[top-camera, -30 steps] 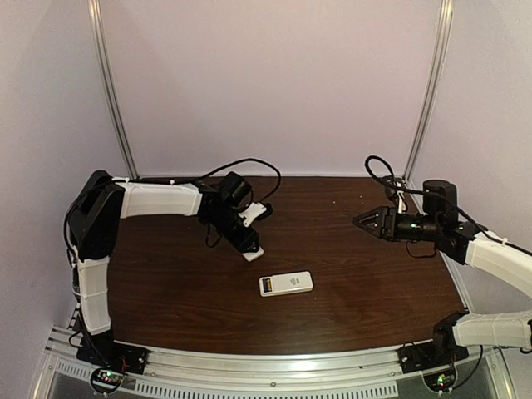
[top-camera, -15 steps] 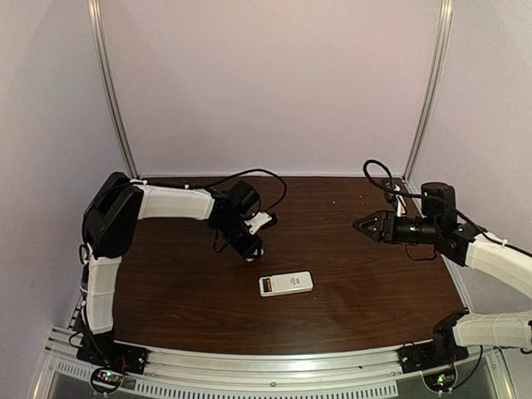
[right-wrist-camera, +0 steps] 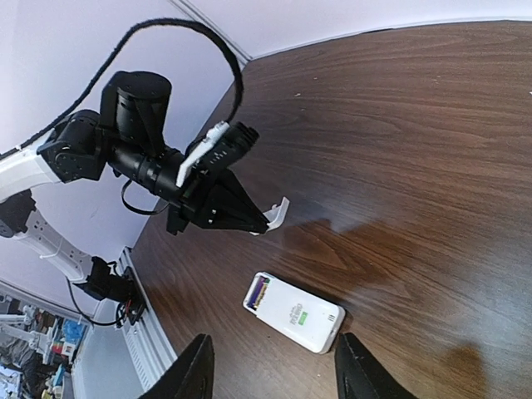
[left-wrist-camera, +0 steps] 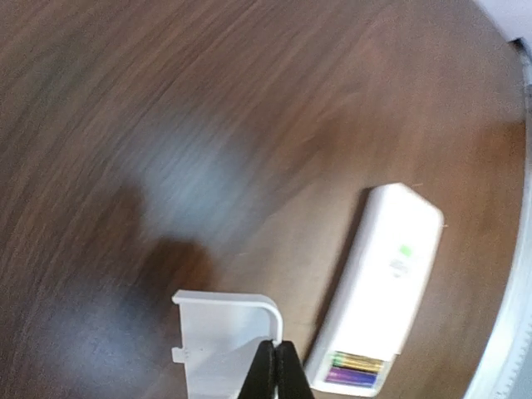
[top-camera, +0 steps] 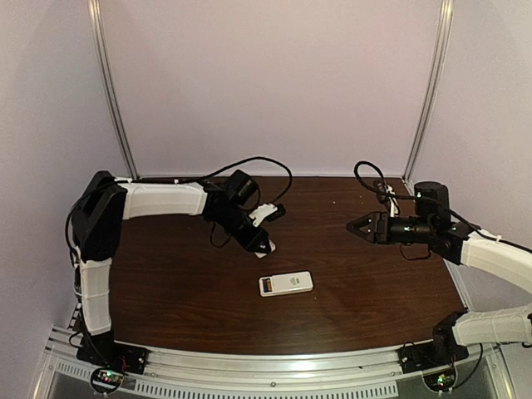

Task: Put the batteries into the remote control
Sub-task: Pick up the battery cover from the center of the board, then pass from the left arm to the right

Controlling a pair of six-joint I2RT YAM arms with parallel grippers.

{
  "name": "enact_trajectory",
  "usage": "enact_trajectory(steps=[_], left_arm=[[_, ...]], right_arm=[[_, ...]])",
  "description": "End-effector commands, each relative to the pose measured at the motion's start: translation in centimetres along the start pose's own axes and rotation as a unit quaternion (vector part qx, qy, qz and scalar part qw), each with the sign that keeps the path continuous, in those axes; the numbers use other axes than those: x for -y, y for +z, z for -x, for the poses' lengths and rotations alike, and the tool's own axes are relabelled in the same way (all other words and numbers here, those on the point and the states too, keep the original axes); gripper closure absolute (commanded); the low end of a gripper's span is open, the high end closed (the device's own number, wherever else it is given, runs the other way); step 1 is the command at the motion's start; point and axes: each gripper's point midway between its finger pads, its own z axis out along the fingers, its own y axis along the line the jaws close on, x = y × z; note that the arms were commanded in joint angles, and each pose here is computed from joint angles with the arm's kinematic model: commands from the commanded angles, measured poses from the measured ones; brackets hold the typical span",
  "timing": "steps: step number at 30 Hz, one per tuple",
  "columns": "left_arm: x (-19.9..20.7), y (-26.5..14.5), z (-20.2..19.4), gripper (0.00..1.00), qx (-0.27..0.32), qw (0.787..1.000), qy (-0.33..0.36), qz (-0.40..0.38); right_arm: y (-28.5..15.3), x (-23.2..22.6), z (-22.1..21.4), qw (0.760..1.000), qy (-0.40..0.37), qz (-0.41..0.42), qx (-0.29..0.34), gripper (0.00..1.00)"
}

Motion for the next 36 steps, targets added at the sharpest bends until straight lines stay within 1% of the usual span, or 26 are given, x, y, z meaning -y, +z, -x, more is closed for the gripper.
enact_trajectory(steps=[1,4,6,9,11,13,15,19,23,28,29,36], left_arm=[[9.4,-10.8,7.1,1.00,0.174,0.966,0.087,-0.168],[13.4,-15.8,7.5,1.00,0.224,0.936,0.135,-0.235],[16.1,-19.1,7.3,1.00,0.249,0.911,0.170,-0.283],[20.1,-23.7,6.2,1.00,0.280,0.870,0.231,-0.334],[22.7,-26.3,5.2,1.00,0.296,0.842,0.275,-0.358],[24.9,-28.4,4.1,1.00,0.305,0.816,0.311,-0.381],[26.6,-30.2,3.0,1.00,0.311,0.794,0.337,-0.400],[29.2,-32.4,1.8,1.00,0.325,0.762,0.370,-0.420],[30.2,-33.7,1.5,1.00,0.340,0.744,0.383,-0.430],[30.8,-33.5,1.5,1.00,0.335,0.738,0.375,-0.450],[30.9,-33.2,1.6,1.00,0.329,0.739,0.371,-0.455],[31.9,-32.5,1.1,1.00,0.313,0.729,0.375,-0.480]], right_arm=[[0.4,-5.3,2.8,0.995,-0.044,0.091,0.019,0.49],[0.4,-8.9,3.5,0.987,-0.079,0.137,0.018,0.50],[0.2,-11.7,3.8,0.979,-0.108,0.173,0.014,0.50],[-0.5,-16.4,3.9,0.960,-0.158,0.230,0.009,0.50],[-1.4,-19.9,3.5,0.942,-0.193,0.276,0.008,0.49],[-2.3,-22.7,3.3,0.924,-0.220,0.312,0.009,0.49],[-3.1,-24.9,3.3,0.909,-0.238,0.341,0.009,0.49],[-4.1,-28.3,2.8,0.887,-0.262,0.380,0.003,0.49],[-4.9,-31.3,1.9,0.863,-0.285,0.417,-0.003,0.52],[-5.1,-33.6,0.5,0.841,-0.318,0.437,-0.016,0.60],[-4.8,-33.7,0.1,0.840,-0.323,0.435,-0.024,0.60],[-3.9,-34.5,-1.1,0.833,-0.351,0.427,-0.036,0.61]])
